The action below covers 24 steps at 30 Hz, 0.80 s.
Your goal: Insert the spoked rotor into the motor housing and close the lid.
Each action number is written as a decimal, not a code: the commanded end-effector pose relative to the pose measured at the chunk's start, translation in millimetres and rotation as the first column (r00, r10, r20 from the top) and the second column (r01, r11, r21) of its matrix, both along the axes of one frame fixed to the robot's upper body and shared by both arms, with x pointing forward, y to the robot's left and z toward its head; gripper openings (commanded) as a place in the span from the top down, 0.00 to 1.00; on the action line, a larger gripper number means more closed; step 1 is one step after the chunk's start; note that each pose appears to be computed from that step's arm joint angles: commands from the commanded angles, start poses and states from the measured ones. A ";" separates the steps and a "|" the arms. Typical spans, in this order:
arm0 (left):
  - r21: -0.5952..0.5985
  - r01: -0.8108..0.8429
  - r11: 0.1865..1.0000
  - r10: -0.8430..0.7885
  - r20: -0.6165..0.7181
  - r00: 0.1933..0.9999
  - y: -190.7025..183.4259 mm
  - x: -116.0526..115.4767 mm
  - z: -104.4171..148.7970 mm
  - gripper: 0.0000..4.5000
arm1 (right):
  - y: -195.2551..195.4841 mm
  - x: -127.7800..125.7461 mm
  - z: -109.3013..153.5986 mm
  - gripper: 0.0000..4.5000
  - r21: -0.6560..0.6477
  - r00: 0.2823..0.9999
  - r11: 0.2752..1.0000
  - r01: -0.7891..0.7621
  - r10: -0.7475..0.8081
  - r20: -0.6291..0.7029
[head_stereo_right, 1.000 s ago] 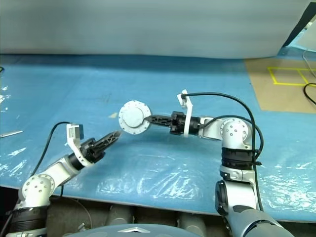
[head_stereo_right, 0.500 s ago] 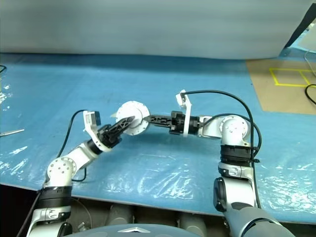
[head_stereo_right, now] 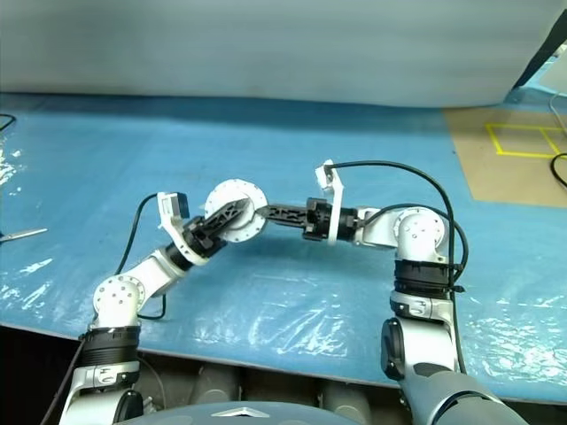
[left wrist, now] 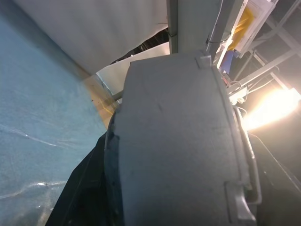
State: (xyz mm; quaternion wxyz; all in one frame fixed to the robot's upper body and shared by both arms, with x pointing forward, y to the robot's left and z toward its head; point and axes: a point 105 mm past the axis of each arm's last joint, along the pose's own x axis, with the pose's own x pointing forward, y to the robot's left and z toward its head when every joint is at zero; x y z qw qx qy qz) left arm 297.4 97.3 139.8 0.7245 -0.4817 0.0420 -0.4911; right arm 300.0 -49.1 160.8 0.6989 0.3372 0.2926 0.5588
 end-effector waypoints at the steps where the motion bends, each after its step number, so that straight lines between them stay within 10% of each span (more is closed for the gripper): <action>1: 0.053 -0.011 0.999 0.008 0.050 0.999 -8.9 0.6 10.7 0.41 | 4.5 -2.4 17.4 0.76 0.046 0.998 0.999 -0.020 0.017 0.064; 20: 0.031 0.023 0.999 -0.025 0.048 0.999 -12.4 -0.5 7.3 0.41 | 9.1 -0.2 9.0 0.76 0.000 0.995 1.000 0.020 -0.020 0.101; 24: 0.027 0.015 1.000 -0.016 0.051 0.999 -11.6 0.9 8.6 0.41 | 8.5 5.4 7.0 0.46 -0.006 0.993 0.999 0.051 -0.050 0.107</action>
